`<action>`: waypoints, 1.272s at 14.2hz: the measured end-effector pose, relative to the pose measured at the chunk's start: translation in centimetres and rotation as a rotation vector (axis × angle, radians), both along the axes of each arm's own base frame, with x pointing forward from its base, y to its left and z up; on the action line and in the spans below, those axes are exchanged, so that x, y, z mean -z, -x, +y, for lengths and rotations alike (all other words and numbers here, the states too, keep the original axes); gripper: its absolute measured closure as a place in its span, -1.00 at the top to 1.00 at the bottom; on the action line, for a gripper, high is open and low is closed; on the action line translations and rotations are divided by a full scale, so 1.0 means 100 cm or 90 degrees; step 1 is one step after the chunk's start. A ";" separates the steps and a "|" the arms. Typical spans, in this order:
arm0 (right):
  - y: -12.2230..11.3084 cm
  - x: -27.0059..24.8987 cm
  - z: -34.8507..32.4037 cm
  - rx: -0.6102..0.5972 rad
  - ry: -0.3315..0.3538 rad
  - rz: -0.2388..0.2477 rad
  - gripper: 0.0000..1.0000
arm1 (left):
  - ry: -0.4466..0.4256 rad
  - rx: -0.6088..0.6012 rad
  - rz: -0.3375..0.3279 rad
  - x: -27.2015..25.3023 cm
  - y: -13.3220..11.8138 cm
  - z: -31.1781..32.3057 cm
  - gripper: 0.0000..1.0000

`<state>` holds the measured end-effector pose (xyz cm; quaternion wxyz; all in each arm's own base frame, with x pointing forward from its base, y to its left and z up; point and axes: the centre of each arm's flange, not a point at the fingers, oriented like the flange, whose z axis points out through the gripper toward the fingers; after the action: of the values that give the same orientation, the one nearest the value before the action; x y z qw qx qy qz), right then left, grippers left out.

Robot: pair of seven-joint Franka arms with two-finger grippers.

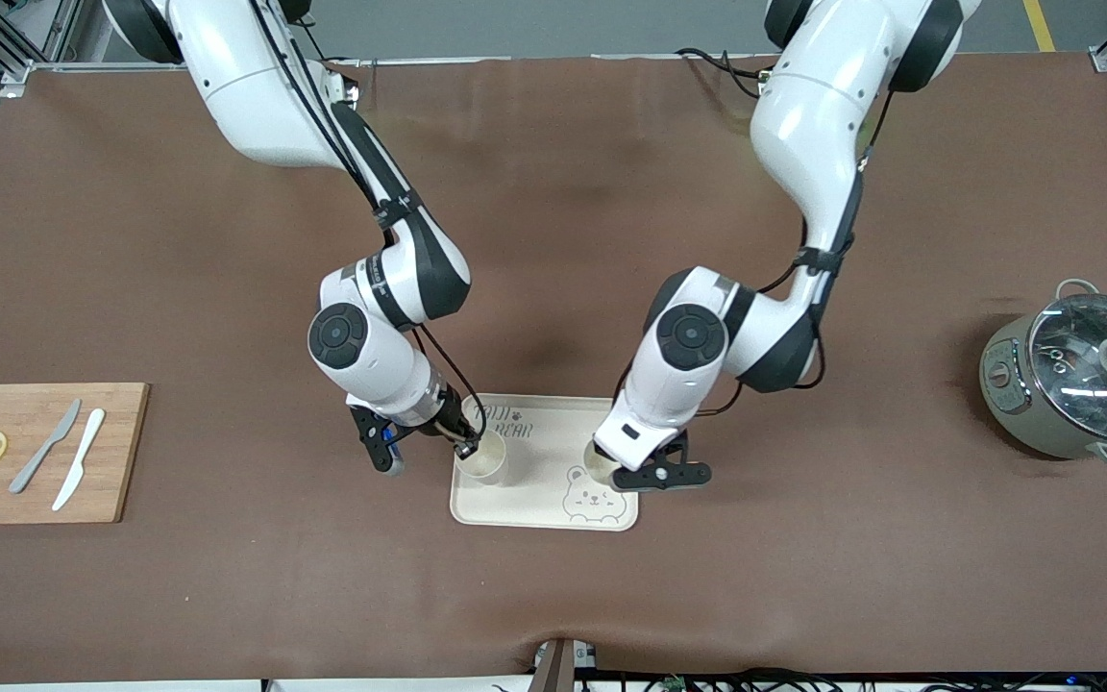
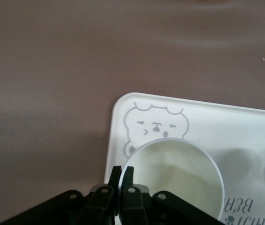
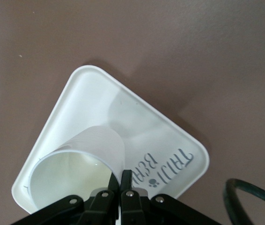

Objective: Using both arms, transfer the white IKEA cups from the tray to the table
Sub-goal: 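Lift the cups and carry them apart, away from the tray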

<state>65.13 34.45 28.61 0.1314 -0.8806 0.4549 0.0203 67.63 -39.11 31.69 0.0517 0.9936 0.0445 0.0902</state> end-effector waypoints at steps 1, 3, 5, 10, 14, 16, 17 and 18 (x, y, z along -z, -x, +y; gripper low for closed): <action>-0.001 -0.006 -0.008 -0.029 0.006 0.009 -0.95 | -0.004 -0.004 0.007 -0.019 -0.003 0.012 -0.92; -0.005 -0.020 -0.031 -0.088 0.014 0.022 -0.95 | -0.016 0.005 0.024 -0.063 -0.006 0.040 -0.92; -0.011 -0.034 -0.059 -0.140 0.016 0.016 -0.95 | -0.022 0.019 0.036 -0.108 -0.012 0.084 -0.92; -0.006 -0.034 -0.136 -0.252 0.023 0.016 -0.95 | -0.005 0.025 0.058 -0.160 -0.037 0.226 -0.92; 0.000 -0.021 -0.194 -0.337 0.024 0.013 -0.95 | -0.004 0.022 0.064 -0.155 -0.049 0.317 -0.92; 0.005 -0.011 -0.234 -0.383 0.022 0.013 -0.95 | -0.004 0.017 0.069 -0.147 -0.050 0.328 -0.92; 0.008 -0.006 -0.255 -0.394 0.020 0.014 -0.95 | -0.003 0.017 0.065 -0.141 -0.051 0.326 -0.92; 0.010 -0.003 -0.274 -0.401 0.021 0.016 -0.95 | -0.002 0.015 0.058 -0.132 -0.052 0.323 -0.92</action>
<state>64.16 7.03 28.91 0.0986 -0.9799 0.1615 0.0634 72.87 -6.83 44.87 0.0490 0.9972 0.0349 0.0443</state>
